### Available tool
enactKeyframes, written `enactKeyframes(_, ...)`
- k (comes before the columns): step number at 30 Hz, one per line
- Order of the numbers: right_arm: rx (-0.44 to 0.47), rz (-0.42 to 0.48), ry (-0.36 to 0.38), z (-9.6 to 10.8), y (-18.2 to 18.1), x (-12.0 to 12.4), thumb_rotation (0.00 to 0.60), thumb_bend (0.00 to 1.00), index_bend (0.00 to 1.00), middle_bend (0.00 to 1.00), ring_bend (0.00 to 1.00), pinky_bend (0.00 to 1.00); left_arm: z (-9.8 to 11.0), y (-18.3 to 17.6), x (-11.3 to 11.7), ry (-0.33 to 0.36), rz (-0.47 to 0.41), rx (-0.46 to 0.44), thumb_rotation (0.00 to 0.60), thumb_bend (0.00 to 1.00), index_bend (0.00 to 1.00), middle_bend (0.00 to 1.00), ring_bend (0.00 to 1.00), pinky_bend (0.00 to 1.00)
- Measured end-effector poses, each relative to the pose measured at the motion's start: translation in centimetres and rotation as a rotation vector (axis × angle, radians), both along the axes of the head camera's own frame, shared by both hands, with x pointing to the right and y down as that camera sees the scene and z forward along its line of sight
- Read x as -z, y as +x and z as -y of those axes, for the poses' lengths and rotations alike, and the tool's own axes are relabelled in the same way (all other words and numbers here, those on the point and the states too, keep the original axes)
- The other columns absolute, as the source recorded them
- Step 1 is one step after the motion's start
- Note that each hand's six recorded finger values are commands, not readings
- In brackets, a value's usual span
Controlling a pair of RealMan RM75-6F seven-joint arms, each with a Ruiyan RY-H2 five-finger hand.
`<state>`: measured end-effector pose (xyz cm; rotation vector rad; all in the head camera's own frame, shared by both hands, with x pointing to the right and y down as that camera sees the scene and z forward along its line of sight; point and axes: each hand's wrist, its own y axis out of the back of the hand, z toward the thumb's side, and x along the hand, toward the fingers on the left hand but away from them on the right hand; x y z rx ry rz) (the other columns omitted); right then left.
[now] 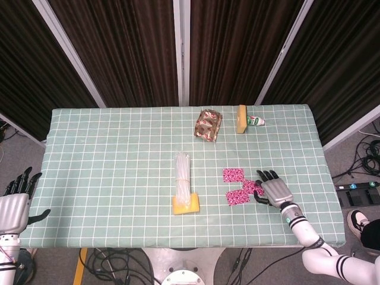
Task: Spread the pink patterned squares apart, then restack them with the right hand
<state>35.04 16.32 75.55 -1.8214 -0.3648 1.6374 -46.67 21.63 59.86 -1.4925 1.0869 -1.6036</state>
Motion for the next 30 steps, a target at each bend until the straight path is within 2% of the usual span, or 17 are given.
enactKeyframes(6, -0.014, 0.001, 0.021, 0.0, 0.9, 1.1, 0.009, 0.53, 0.29, 0.0, 0.0, 0.0, 0.1, 0.2, 0.0, 0.002, -0.003, -0.005, 0.6, 0.08, 0.17, 0.1, 0.1, 0.17)
enactKeyframes(17, -0.025, 0.092, 0.056, 0.5, -1.1, 2.4, 0.013, 0.52, 0.29, 0.0, 0.0, 0.0, -0.1, 0.1, 0.2, 0.004, -0.001, 0.001, 0.6, 0.08, 0.17, 0.1, 0.1, 0.17)
enactKeyframes(30, 0.01, 0.087, -0.006, -1.8, -1.7, 1.6, 0.015, 0.52, 0.29, 0.0, 0.0, 0.0, -0.2, 0.2, 0.2, 0.005, -0.005, -0.003, 0.6, 0.08, 0.17, 0.1, 0.1, 0.17)
